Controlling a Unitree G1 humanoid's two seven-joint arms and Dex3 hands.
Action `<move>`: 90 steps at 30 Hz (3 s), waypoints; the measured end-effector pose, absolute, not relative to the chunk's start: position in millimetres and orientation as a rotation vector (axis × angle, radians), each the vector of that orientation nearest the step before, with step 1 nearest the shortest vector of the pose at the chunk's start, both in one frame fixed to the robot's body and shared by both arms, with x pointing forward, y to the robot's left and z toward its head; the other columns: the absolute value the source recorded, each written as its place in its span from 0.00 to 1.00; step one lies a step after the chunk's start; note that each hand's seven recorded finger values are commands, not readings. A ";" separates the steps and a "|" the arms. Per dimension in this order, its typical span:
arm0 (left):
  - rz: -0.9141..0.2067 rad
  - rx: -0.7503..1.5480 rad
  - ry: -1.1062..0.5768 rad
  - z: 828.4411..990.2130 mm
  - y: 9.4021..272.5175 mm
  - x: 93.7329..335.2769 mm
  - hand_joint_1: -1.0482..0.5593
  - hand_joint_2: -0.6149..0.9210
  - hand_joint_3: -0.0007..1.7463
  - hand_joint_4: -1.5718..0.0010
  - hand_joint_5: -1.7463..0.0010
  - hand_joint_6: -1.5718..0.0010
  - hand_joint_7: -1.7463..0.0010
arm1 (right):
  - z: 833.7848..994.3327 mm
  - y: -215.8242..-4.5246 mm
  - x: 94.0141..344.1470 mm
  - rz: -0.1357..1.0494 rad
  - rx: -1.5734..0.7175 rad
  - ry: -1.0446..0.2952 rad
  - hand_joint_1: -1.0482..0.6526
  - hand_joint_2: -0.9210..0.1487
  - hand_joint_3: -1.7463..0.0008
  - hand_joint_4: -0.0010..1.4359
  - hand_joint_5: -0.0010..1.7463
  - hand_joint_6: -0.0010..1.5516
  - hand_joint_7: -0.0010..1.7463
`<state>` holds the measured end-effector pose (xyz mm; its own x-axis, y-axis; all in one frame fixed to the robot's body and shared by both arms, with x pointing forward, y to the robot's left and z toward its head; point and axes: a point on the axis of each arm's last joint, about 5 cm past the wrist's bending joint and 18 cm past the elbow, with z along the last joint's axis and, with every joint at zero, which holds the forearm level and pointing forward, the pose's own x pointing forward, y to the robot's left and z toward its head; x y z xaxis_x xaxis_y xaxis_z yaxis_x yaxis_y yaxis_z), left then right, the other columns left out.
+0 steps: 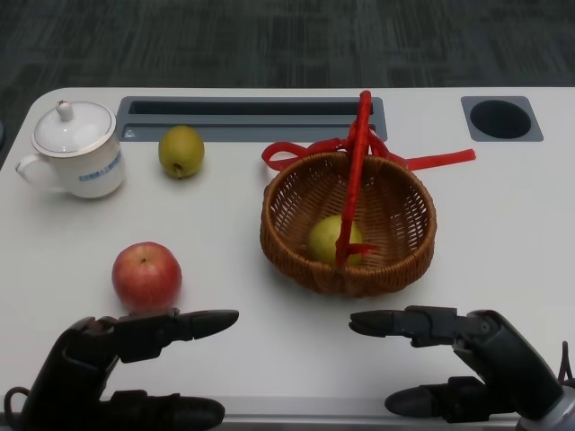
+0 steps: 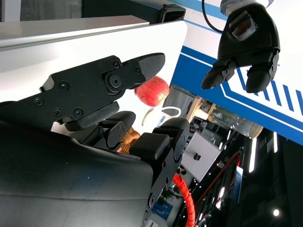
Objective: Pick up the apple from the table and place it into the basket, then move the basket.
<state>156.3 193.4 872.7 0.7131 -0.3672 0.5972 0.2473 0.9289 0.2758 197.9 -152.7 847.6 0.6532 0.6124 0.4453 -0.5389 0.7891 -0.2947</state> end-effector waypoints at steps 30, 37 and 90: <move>-0.275 0.440 -0.730 881.1 205.3 154.8 0.17 0.89 0.00 0.73 1.00 0.69 1.00 | 847.7 -149.8 197.7 0.638 -0.147 -0.578 0.34 0.11 1.00 0.53 0.00 0.46 0.00; -0.131 0.759 -0.734 886.4 215.4 167.3 0.07 0.91 0.00 0.84 1.00 0.82 1.00 | 847.8 -148.7 197.9 0.641 -0.153 -0.578 0.35 0.12 1.00 0.53 0.00 0.46 0.00; -0.114 0.905 -0.202 840.9 170.5 266.5 0.54 0.94 0.01 0.26 0.98 0.32 0.98 | 852.3 -152.4 196.7 0.628 -0.178 -0.599 0.33 0.08 1.00 0.55 0.00 0.47 0.00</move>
